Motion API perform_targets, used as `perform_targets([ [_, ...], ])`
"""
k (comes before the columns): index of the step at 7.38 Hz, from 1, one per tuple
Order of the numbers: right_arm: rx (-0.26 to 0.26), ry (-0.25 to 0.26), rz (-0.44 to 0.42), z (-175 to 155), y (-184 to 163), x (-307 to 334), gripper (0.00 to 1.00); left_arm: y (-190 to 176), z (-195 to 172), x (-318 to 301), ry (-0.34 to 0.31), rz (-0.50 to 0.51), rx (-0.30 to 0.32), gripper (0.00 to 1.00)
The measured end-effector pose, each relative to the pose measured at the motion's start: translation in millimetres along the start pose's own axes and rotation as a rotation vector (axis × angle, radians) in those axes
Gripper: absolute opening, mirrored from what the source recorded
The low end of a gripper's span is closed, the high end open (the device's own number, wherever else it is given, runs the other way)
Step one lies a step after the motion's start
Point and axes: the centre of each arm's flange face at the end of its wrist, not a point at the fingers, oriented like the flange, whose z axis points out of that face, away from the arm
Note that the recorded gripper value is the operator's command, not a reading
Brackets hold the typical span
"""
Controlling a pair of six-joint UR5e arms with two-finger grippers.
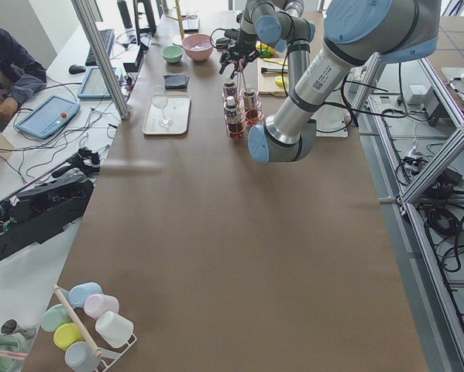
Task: Take tea from basket to plate
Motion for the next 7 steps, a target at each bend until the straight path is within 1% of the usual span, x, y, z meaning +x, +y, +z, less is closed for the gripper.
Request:
perform_targets([
  [1, -0.007, 0.006, 0.001, 4.3, 1.9, 2.1, 0.75, 0.0, 0.0, 0.1, -0.001, 0.0, 0.0, 0.0],
  [2, -0.014, 0.006, 0.005, 9.4, 5.0, 1.6, 0.67, -0.1, 0.0, 0.5, 0.0, 0.0, 0.0, 0.0],
  [3, -0.02, 0.002, 0.007, 12.2, 7.6, -1.0, 0.23, -0.2, 0.0, 0.7, 0.0, 0.0, 0.001, 0.0],
  [4, -0.022, -0.002, 0.009, 12.8, 9.0, -3.5, 0.0, -0.6, 0.4, 1.8, 0.001, 0.0, 0.001, 0.0],
  [7, -0.018, -0.011, 0.044, 10.4, 6.9, -7.1, 0.0, -1.2, 1.6, 3.2, 0.004, 0.002, 0.0, 0.0],
])
